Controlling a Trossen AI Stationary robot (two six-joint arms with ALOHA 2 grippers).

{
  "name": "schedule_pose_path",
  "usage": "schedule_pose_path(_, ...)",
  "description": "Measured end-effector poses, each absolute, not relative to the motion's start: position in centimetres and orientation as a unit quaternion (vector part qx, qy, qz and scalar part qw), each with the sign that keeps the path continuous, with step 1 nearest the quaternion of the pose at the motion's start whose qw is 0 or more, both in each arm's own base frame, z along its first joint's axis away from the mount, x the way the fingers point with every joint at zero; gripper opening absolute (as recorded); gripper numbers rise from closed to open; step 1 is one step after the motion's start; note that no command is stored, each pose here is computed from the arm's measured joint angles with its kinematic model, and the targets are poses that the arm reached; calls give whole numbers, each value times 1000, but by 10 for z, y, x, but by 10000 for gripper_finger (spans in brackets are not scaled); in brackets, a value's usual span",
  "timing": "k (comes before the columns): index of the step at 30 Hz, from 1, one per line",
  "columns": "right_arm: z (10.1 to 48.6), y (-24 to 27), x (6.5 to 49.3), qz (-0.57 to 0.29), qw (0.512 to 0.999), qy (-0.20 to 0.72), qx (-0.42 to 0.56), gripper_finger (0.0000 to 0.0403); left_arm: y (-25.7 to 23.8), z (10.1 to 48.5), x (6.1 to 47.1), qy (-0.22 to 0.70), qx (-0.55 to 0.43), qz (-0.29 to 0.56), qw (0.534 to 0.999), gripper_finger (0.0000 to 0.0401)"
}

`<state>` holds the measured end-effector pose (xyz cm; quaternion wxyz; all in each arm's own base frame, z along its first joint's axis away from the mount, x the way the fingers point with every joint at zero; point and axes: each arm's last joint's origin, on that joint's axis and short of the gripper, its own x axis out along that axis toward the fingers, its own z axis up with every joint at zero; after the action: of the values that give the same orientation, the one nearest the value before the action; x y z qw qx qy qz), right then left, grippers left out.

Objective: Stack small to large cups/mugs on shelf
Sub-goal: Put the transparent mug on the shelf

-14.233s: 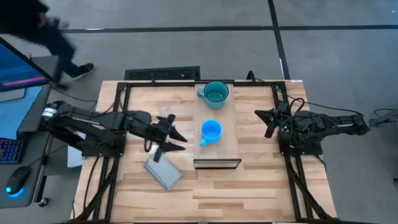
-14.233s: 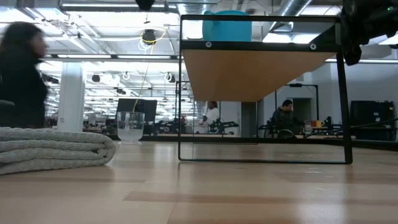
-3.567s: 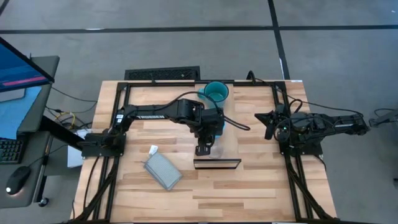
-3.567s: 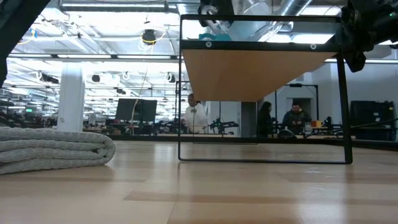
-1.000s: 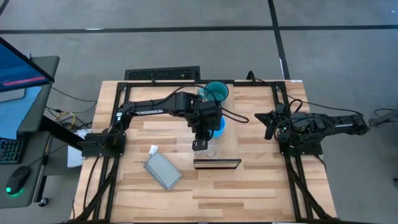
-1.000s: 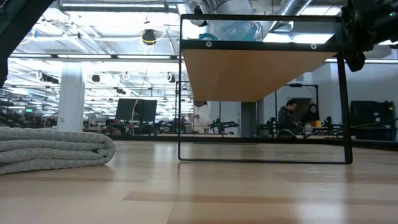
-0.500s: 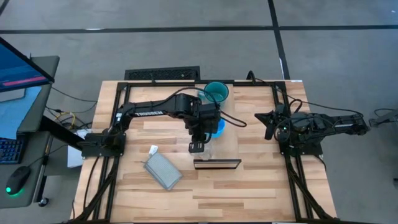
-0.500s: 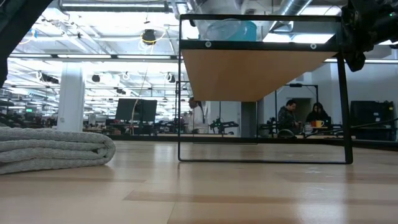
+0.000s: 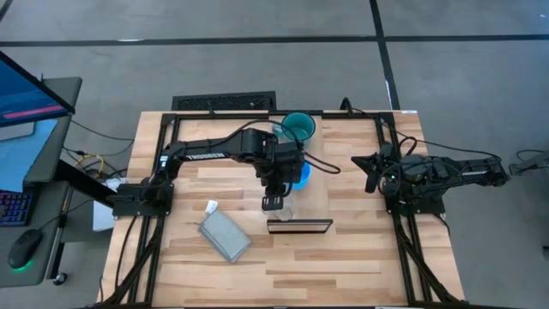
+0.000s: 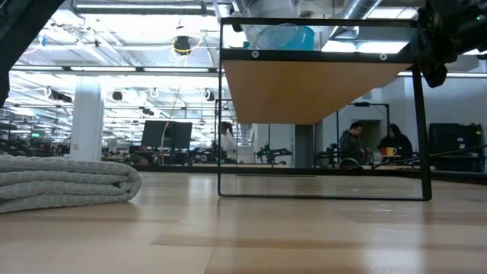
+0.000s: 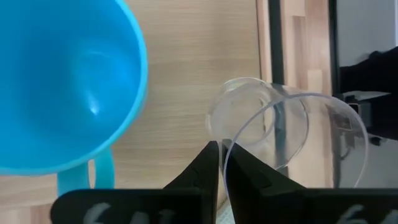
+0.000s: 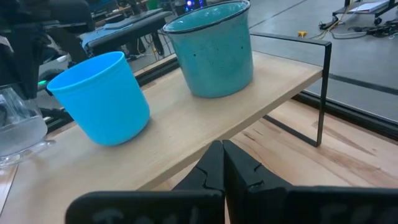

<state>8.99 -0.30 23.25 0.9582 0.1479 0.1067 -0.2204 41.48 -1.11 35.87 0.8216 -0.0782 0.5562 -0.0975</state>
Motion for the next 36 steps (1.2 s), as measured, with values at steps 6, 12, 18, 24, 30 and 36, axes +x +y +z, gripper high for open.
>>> schedule_pose_path(6,232,-3,90,-220,958,107,148,14,-9,358,415,558,-64,-83,823,2)
schedule_pose_path(12,232,-3,90,-220,958,107,148,14,-7,358,414,562,-44,-53,824,1)
schedule_pose_path(18,232,-3,90,-220,958,107,148,15,-6,358,414,565,-45,-59,822,0)
schedule_pose_path(24,232,-3,90,-220,958,107,148,14,-7,358,414,563,-59,-83,820,4)
schedule_pose_path(30,232,-3,90,-220,958,107,148,15,-6,358,414,562,-59,-81,821,21)
schedule_pose_path(36,232,-3,90,-220,958,107,148,14,-7,358,414,560,-58,-83,822,34)
